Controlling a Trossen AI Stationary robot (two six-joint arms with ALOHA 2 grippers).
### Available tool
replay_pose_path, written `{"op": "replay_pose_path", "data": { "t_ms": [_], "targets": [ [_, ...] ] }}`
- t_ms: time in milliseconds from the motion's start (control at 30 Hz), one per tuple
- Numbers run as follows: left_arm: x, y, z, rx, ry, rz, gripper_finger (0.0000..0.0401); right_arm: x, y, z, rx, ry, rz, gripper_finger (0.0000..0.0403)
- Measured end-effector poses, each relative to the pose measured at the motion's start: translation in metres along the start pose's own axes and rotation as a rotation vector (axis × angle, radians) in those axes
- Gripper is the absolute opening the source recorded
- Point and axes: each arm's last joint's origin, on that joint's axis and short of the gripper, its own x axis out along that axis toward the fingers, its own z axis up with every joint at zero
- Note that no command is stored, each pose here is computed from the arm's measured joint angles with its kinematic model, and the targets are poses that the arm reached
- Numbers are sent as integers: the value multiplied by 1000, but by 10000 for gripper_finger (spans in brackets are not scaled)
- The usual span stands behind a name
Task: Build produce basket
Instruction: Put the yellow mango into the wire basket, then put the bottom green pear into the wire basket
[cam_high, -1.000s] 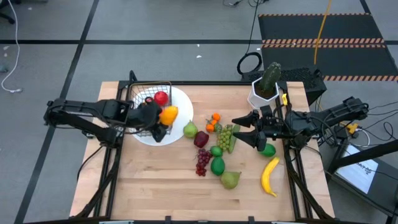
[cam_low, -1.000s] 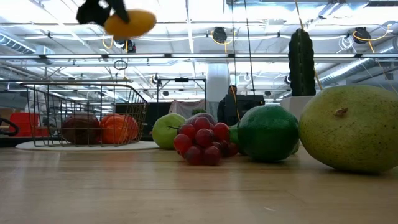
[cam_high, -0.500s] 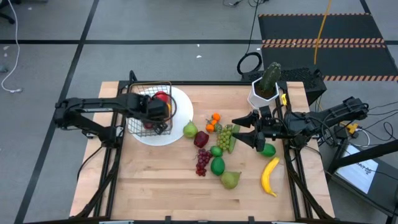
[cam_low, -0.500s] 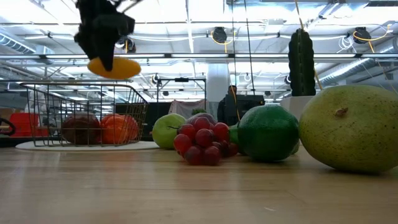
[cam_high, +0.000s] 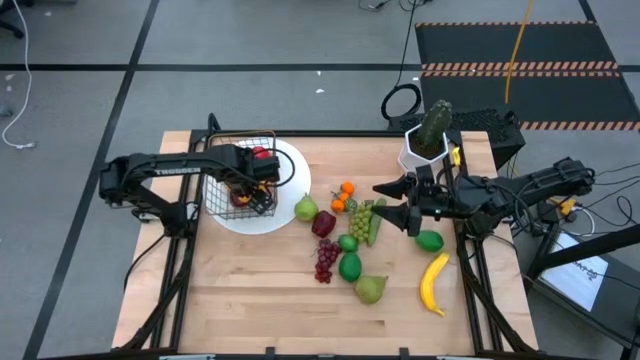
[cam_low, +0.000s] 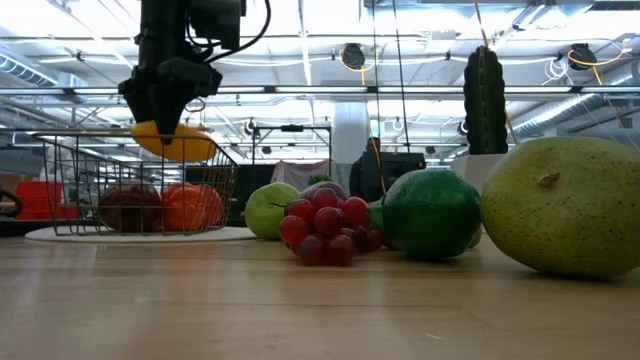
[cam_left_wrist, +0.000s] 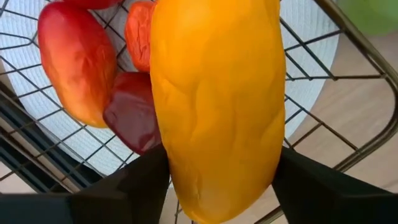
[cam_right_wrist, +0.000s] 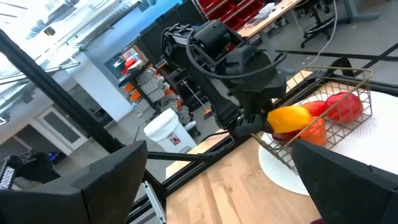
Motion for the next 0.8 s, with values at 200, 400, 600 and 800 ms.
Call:
{"op": "replay_pose_path", "data": {
  "t_ms": [200, 400, 600, 800],
  "targets": [
    [-2, 1, -1, -6, -10, 3, 327, -6, -3, 3, 81, 62, 47, 393],
    [-16, 6, -5, -90, -30, -8, 355, -16, -10, -1, 226, 159, -1, 393],
    [-41, 12, -16, -190, -108, -78, 312, -23, -12, -20, 451, 357, -88, 393],
    [-64, 14, -38, -243, -203, -192, 264, -28, -8, -45, 576, 503, -206, 393]
  ]
}}
